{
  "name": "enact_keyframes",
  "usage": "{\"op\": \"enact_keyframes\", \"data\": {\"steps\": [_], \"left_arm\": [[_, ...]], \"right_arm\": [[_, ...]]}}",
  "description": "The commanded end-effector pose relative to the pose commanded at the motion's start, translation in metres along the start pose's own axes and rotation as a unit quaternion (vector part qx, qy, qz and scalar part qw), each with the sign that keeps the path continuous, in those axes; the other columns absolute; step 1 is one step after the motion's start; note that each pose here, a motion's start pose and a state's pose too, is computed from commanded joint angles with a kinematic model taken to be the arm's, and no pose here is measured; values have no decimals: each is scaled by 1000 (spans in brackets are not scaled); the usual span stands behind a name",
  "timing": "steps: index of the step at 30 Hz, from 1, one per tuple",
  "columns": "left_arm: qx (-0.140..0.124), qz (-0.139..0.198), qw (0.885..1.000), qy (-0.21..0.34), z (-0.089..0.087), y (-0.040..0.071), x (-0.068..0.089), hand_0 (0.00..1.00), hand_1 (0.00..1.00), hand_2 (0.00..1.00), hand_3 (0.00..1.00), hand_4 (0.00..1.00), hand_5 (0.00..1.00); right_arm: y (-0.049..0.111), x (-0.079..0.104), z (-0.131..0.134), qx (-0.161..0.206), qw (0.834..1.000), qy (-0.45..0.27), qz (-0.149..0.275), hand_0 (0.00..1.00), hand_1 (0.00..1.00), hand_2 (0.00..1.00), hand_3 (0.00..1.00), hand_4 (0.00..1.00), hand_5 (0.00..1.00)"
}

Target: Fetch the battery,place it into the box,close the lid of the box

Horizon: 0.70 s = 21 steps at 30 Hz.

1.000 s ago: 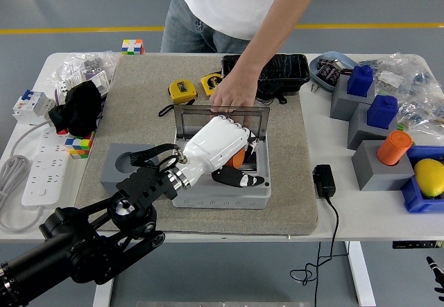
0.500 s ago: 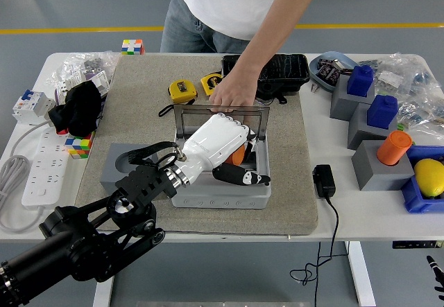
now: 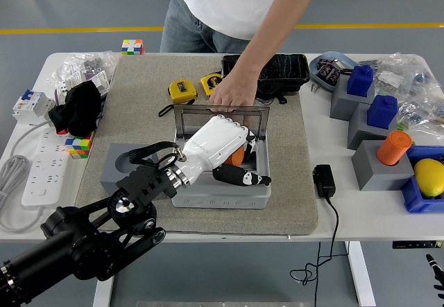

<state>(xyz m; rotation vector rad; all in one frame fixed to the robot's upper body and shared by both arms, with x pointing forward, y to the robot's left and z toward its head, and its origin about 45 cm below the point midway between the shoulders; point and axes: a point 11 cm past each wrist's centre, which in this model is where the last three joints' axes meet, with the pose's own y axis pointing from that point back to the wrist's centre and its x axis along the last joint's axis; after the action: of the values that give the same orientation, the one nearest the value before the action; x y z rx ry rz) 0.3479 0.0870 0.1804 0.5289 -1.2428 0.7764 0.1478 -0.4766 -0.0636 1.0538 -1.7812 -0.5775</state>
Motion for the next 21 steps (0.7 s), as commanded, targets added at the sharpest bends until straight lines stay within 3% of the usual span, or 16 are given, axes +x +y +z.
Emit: {"op": "enact_keyframes", "data": {"steps": [3, 4, 15, 16, 21], "left_arm": [[1, -1, 1000, 4, -1, -1, 1, 69, 2, 36, 9, 998, 776], [2, -2, 1000, 6, -1, -1, 1, 134, 44, 87, 67, 998, 836], [-2, -14, 1000, 11, 1, -1, -2, 181, 109, 135, 108, 998, 819], [-2, -15, 1000, 11, 0, -1, -2, 344, 244, 191, 163, 998, 830], [-4, -18, 1000, 10, 0, 0, -4, 344, 244, 191, 163, 998, 830]], "right_arm": [[0, 0, 0, 0, 1000, 0, 0, 817, 811, 775, 809, 998, 998], [0, 0, -1, 1, 1000, 0, -1, 817, 809, 775, 808, 998, 998], [0, 0, 0, 0, 1000, 1, -1, 817, 808, 774, 808, 998, 998], [0, 0, 0, 0, 1000, 1, -1, 817, 800, 773, 808, 998, 998], [0, -1, 1, 0, 1000, 2, -2, 817, 800, 773, 808, 998, 998]]}}
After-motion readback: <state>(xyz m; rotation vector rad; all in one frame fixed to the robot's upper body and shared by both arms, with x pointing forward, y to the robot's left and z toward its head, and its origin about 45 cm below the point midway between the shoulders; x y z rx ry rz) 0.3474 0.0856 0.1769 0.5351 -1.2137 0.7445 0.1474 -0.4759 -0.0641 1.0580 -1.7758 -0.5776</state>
